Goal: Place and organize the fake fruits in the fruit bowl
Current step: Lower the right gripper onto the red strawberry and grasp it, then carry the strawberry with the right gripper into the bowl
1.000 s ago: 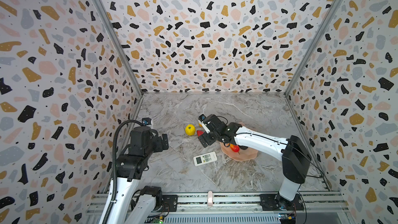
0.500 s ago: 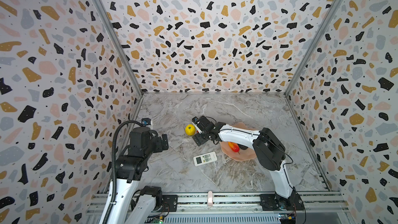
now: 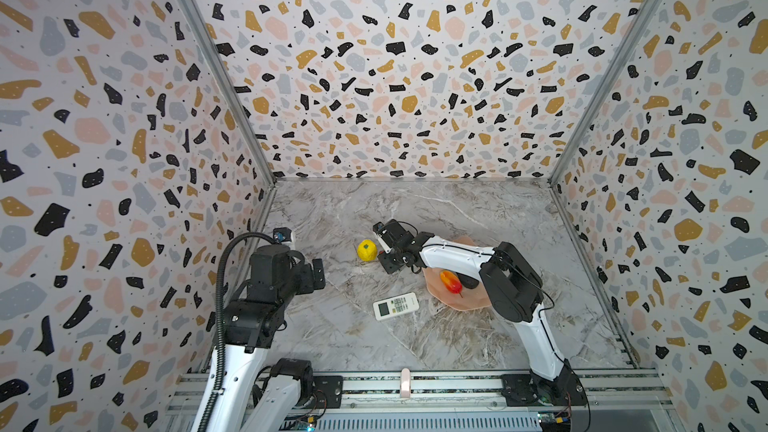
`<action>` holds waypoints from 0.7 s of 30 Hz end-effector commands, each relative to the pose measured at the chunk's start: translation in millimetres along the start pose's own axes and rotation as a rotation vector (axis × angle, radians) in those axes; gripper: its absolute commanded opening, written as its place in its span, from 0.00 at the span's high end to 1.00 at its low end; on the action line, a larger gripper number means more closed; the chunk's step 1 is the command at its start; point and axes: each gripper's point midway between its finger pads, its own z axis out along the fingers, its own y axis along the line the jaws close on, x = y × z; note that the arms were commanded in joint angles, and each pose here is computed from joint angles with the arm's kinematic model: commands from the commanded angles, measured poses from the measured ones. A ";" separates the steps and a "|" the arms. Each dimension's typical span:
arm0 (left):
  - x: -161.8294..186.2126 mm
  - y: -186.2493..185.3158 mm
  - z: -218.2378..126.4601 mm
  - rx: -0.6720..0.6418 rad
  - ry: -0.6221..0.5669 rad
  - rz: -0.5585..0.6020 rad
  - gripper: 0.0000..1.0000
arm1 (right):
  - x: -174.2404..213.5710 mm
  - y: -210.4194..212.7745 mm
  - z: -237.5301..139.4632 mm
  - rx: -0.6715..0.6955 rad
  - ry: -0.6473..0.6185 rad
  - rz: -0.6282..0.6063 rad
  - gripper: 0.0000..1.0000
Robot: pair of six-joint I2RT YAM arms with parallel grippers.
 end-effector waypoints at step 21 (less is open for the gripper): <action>3.0 -4.1 4.5 0.020 0.014 0.012 0.00 | 54.3 -121.4 -186.2 0.226 -0.098 0.091 0.76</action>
